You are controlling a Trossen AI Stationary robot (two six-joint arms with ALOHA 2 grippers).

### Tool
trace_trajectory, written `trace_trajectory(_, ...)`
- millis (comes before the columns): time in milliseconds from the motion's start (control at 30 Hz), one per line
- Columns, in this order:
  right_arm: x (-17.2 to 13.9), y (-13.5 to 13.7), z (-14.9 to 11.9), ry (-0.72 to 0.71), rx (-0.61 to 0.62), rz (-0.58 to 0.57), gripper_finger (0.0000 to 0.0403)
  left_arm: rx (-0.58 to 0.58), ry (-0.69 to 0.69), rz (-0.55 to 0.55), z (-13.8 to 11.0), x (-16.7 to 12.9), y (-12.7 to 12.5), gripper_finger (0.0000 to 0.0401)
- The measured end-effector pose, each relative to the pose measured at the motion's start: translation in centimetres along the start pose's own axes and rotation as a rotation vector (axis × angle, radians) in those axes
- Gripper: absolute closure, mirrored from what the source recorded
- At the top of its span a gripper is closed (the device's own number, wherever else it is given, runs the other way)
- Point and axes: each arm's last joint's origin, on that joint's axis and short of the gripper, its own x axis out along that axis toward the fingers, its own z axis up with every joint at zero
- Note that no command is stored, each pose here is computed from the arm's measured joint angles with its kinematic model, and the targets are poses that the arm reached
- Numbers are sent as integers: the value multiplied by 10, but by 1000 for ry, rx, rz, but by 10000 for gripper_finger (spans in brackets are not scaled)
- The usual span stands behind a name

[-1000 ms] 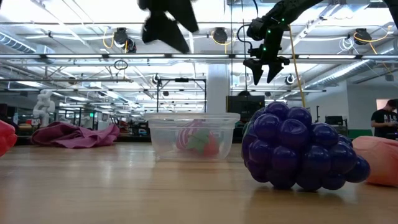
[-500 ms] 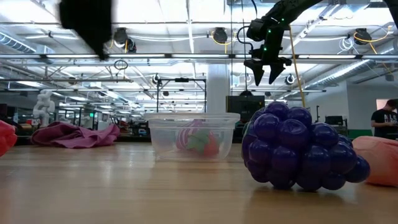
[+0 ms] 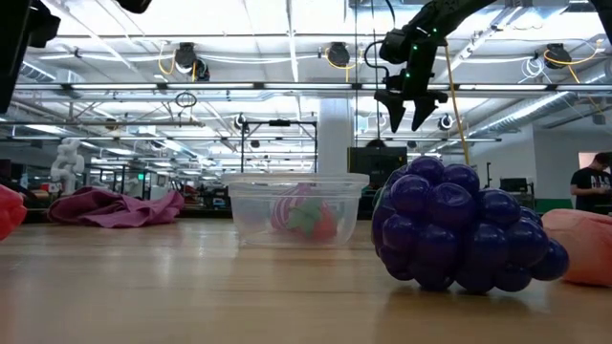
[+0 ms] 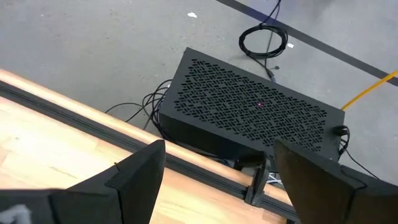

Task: Pick and placing Produce into tupperware
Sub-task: Put the dragon fruit into the transparent bin

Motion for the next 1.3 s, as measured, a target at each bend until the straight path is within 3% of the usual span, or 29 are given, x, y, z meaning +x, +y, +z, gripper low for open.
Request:
trace_trajectory(400, 0, 0, 0, 4, -1, 0, 110, 156, -19, 1, -2, 0, -1, 171)
trace_trajectory(633, 0, 0, 0, 1, -28, 0, 110, 152, -60, 11, 5, 0, 0, 171)
trace_trajectory(1167, 0, 0, 0, 5, -30, 0, 110, -80, -42, 101, 0, 0, 9, 170)
trace_trajectory(1300, 0, 0, 0, 6, -30, 0, 110, -110, -43, 100, 0, 0, 9, 149)
